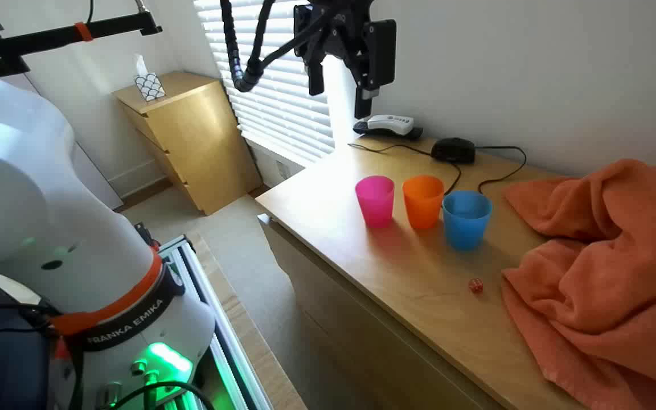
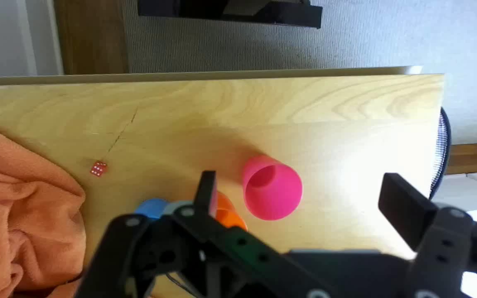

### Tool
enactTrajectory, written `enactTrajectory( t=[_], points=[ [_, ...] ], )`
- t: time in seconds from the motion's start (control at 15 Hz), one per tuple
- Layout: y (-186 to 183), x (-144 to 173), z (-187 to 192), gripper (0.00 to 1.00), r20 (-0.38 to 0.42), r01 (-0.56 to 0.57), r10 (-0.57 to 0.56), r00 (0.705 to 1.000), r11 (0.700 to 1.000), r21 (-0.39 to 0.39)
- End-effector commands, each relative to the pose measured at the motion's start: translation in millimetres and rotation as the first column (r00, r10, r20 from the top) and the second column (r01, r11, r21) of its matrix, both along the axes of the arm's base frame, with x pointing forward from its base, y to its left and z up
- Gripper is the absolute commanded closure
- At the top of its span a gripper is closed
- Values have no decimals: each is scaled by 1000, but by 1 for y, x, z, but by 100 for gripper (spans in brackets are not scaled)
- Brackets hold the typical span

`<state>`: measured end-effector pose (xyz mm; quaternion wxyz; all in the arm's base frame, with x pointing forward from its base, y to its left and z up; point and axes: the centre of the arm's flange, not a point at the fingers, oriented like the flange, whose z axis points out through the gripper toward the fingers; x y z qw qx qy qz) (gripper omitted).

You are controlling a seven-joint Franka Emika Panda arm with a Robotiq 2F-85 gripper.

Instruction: Pick up the pink cup and put it in the orange cup, pick up the blue cup and put it in the pink cup

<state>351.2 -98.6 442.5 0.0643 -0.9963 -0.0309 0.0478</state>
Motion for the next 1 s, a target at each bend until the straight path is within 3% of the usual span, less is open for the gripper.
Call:
enactTrajectory(
  t=[0.0, 0.2, 0.6, 0.93],
  points=[
    [0, 0, 0, 0, 0, 0, 0, 1000, 1000, 0],
    [0, 0, -1, 0, -1, 0, 0, 1000, 1000, 0],
    [37, 24, -65, 0, -139, 99, -102, 985, 995, -27],
    [67, 45, -118, 0, -143, 208, -220, 965, 974, -93]
  ],
)
